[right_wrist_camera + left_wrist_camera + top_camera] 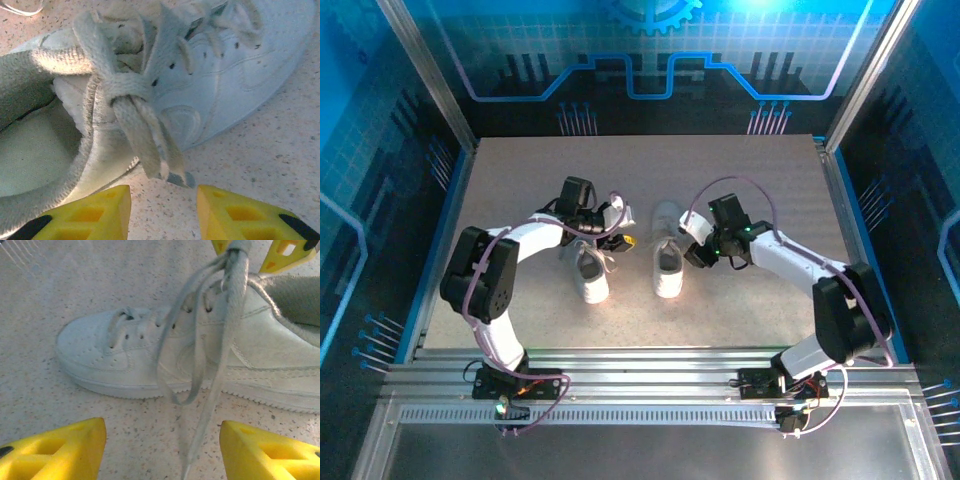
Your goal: Tie the shoes
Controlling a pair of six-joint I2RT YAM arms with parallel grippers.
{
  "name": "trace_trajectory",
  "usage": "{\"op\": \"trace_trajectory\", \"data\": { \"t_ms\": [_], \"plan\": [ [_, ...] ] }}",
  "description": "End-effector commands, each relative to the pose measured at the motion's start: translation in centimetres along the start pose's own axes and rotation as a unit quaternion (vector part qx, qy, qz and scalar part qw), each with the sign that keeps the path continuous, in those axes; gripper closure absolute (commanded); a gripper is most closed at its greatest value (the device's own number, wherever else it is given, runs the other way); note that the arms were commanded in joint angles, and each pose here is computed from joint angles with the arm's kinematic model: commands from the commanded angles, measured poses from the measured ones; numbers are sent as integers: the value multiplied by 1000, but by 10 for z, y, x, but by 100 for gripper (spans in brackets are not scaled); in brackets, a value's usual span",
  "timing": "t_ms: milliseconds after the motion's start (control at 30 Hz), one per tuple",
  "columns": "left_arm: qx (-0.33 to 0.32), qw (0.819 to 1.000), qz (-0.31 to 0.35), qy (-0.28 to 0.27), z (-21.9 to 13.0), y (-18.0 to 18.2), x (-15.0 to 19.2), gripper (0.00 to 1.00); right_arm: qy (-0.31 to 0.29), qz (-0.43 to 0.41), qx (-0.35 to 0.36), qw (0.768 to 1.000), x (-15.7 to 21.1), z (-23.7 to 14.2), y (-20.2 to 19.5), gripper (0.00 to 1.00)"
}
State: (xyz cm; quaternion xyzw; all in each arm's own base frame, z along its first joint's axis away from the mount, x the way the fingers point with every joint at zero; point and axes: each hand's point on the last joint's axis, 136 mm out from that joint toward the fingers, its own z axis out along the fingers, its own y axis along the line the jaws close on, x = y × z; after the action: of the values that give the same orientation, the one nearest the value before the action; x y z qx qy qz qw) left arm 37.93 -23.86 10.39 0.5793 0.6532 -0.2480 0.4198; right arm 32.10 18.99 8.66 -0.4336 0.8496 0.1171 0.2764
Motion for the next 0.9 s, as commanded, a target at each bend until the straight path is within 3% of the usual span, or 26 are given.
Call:
{"op": "trace_trajectory", "data": {
  "t_ms": [0,167,400,500,867],
  "plan": [
    [10,1000,29,-2,5,-1,-3,38,-3,-11,-22,1000,-10,6,7,61],
    [13,999,30,2,6,-2,-1,38,1,-12,-21,1000,-13,17,2,62],
    [14,999,39,13,7,-2,4,38,2,-15,-26,1000,-14,19,3,93],
    [18,999,44,12,8,-2,4,37,3,-22,-18,1000,-12,15,1,100],
    [25,998,60,16,16,4,4,37,8,-40,-8,999,-14,-2,-3,100]
  ]
}}
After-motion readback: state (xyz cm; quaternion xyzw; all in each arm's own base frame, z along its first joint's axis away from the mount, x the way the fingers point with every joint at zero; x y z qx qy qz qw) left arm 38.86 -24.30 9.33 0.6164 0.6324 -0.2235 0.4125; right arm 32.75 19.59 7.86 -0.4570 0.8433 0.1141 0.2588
